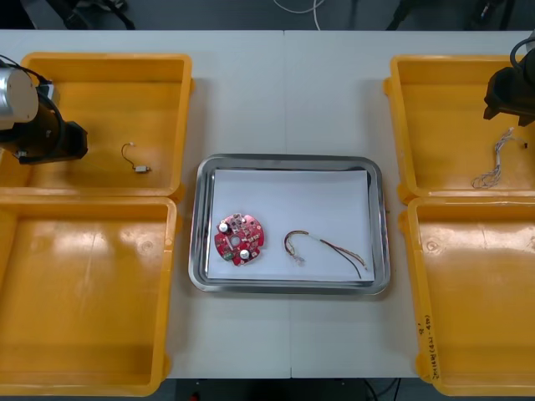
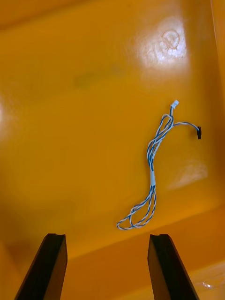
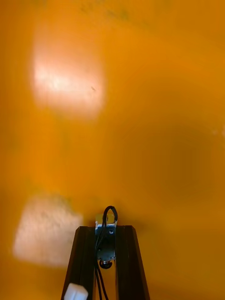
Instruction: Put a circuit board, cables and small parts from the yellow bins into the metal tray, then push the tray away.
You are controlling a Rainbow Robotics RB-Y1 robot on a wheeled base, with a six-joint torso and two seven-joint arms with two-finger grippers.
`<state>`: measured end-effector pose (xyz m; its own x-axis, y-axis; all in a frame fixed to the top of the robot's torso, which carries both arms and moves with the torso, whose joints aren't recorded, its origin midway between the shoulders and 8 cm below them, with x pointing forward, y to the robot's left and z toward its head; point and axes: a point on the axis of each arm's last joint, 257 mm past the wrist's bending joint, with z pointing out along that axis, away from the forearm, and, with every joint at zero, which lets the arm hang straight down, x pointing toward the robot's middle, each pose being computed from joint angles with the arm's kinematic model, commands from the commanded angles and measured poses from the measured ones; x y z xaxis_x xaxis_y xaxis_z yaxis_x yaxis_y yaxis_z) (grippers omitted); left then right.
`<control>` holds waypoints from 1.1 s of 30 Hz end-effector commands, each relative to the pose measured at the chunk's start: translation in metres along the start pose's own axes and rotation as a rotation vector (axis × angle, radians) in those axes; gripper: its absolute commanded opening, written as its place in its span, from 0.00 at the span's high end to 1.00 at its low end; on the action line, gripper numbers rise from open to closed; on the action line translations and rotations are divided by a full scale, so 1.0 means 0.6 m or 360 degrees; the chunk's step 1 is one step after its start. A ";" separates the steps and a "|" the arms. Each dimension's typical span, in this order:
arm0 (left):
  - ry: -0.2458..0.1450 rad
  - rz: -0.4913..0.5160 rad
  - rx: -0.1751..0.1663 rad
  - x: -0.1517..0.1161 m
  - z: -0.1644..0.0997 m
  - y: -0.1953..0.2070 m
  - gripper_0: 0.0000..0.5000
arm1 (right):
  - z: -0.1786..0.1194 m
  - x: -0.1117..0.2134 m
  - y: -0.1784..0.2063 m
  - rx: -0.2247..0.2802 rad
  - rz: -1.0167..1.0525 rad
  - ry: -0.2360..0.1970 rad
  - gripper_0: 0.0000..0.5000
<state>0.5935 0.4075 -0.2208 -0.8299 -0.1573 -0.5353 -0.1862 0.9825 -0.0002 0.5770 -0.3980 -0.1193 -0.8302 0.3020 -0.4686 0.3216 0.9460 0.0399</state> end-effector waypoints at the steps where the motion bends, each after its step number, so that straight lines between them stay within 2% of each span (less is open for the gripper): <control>1: -0.0055 0.0258 0.0011 -0.046 -0.074 -0.002 1.00 | -0.058 -0.078 -0.044 -0.0009 -0.0023 -0.0184 0.00; 7: -0.0046 0.0286 0.0018 -0.052 -0.120 -0.008 1.00 | -0.047 -0.082 -0.086 -0.0022 -0.0097 -0.0178 0.00; 13: -0.0012 0.0325 0.0004 -0.045 -0.163 -0.017 1.00 | -0.035 -0.087 -0.125 0.0011 -0.0181 -0.0182 0.00; 17: 0.0021 0.0379 -0.0014 -0.031 -0.200 -0.034 1.00 | -0.013 -0.092 -0.147 0.0025 -0.0219 -0.0201 0.00; 24: 0.0051 0.0440 0.0005 -0.006 -0.242 -0.082 1.00 | 0.020 -0.100 -0.157 0.0008 -0.0185 -0.0256 0.00; 26: 0.0045 0.0435 0.0012 -0.001 -0.252 -0.096 1.00 | 0.029 -0.101 -0.159 0.0002 -0.0174 -0.0264 0.00; 30: -0.0018 0.0421 0.0078 0.001 -0.263 -0.152 1.00 | 0.054 -0.095 -0.153 -0.0029 -0.0144 -0.0267 0.00; 33: -0.0065 0.0434 0.0092 0.004 -0.269 -0.194 1.00 | 0.070 -0.090 -0.140 -0.0089 -0.0102 -0.0269 0.00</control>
<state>0.5233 0.3091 -0.1044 -0.8603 0.0927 -0.5012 0.0464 0.9935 0.1041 0.5993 -0.4894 -0.1733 -0.8083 0.2149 -0.5482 0.2440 0.9696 0.0202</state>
